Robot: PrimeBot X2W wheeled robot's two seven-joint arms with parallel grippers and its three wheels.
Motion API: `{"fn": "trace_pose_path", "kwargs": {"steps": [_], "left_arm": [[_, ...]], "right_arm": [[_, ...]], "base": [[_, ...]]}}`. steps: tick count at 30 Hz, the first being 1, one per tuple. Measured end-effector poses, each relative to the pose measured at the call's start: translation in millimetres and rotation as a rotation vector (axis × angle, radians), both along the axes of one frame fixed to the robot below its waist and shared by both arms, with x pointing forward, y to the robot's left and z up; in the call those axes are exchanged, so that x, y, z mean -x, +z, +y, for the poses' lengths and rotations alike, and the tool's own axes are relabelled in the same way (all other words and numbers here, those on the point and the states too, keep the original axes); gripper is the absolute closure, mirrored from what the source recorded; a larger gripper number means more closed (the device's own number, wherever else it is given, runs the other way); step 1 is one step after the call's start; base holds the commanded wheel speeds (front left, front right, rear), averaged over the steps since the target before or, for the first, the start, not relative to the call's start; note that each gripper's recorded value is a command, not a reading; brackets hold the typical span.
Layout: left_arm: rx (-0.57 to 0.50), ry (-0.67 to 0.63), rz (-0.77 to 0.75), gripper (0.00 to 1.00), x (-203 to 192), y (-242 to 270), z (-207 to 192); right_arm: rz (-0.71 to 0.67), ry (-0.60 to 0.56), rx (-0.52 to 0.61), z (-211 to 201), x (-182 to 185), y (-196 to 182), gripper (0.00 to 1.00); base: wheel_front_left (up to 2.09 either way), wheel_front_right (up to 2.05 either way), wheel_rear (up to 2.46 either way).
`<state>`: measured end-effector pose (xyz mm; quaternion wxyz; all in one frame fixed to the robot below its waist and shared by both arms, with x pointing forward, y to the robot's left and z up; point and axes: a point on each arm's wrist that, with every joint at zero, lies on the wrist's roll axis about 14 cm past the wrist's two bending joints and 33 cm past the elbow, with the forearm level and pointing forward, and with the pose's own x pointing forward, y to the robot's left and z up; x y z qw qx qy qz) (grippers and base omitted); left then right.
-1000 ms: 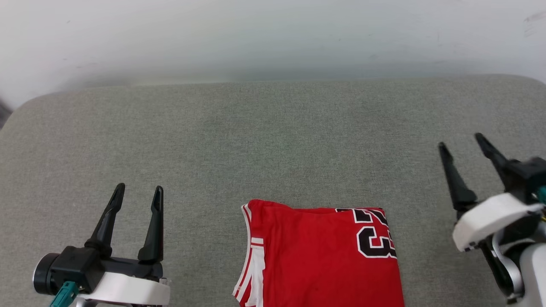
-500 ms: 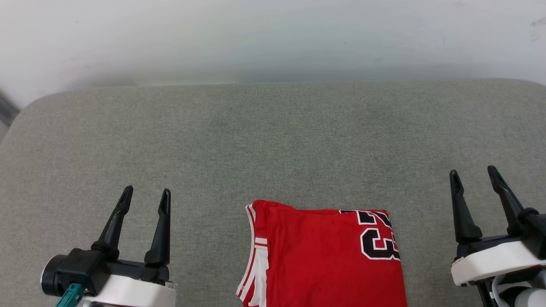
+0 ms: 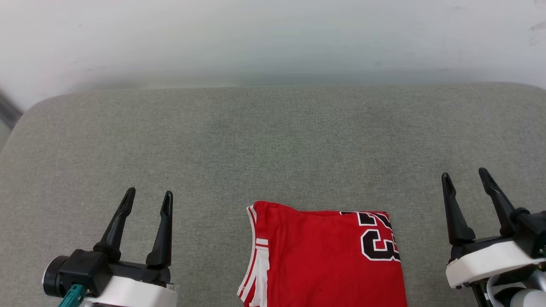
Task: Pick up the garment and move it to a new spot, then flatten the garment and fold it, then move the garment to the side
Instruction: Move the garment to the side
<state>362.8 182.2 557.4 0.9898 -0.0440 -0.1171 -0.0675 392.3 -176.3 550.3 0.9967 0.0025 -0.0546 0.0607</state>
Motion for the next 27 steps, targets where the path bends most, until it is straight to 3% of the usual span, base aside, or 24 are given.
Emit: {"fn": "trace_pose_path", "kwargs": {"steps": [5, 19, 27], "left_arm": [[-0.002, -0.001, 0.004, 0.0, 0.5, -1.3, 0.1], [-0.003, 0.003, 0.042, 0.0, -6.6, -13.5, 1.2], [-0.007, 0.033, 0.065, 0.0, -10.6, -21.0, 9.8]], "right_arm": [[0.089, 0.035, 0.003, 6.6, 1.6, -13.0, 0.0], [0.752, 0.188, 0.04, 36.4, 33.7, -104.1, 0.0], [1.008, 0.216, 0.053, 54.8, 41.7, -150.0, 0.0]], "base": [[0.0, 0.0, 0.0], [0.0, 0.0, 0.0], [0.0, 0.0, 0.0]]}}
